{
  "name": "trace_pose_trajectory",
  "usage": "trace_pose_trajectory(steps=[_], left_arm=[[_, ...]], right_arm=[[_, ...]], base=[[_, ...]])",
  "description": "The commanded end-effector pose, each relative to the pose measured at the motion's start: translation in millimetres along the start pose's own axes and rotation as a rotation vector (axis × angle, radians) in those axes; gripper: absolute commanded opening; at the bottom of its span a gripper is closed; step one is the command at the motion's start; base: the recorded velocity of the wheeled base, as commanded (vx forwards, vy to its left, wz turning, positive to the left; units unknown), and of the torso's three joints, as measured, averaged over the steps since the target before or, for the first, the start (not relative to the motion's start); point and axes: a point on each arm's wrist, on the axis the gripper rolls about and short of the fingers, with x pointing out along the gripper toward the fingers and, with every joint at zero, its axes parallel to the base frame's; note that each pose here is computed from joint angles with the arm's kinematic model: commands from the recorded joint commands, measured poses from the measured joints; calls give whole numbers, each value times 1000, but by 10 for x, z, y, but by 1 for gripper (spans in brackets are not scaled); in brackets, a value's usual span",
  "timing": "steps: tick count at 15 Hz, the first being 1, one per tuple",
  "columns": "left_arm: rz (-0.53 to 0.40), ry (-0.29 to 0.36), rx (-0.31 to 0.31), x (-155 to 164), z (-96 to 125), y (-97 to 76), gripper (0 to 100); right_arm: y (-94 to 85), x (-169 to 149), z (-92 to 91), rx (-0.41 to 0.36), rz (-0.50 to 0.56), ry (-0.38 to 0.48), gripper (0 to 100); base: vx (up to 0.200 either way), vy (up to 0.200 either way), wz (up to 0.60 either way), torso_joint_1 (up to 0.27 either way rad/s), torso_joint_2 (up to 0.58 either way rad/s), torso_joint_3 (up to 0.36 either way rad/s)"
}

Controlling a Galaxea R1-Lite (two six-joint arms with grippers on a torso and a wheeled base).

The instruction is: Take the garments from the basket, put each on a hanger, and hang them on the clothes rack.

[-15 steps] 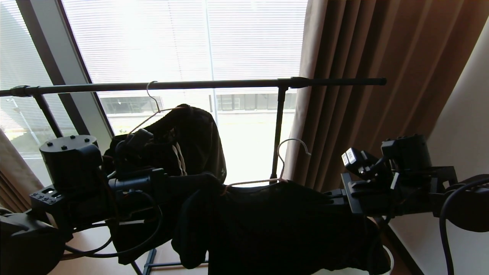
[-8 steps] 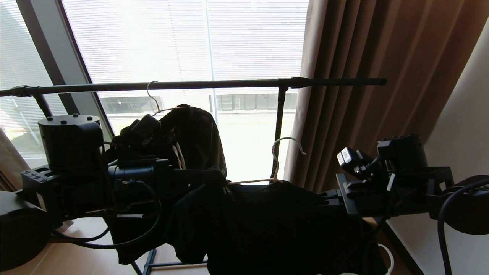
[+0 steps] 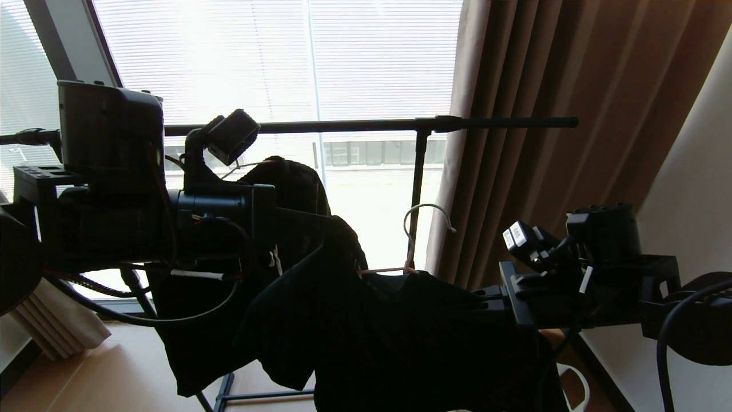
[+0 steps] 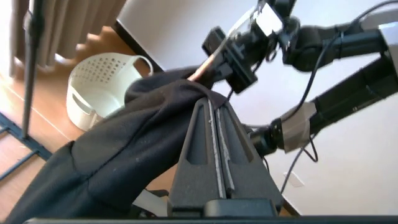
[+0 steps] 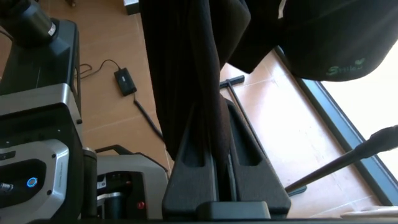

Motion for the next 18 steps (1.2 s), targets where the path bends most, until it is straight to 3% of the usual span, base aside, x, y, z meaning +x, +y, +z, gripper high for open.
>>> trace_pose_trajectory(steps=[1,4,10,18], left_arm=[[-19,11,9,85,32,-43,0],[-40,28,41,132,3,-110,0],[104,21,102,127,-73,-37,0],[103,31,134,111,-125,-36,0]], right_arm=[[54,34,0,3,18,-1,0],[57,26,18,16,15,-7,0],[9,-97,125,13,-39,-77,0],[-61,-155,131,19,-75,-110,0]], base=[[0,0,0,0,0,0],[0,0,0,0,0,0],[0,0,0,0,0,0],[0,0,0,0,0,0]])
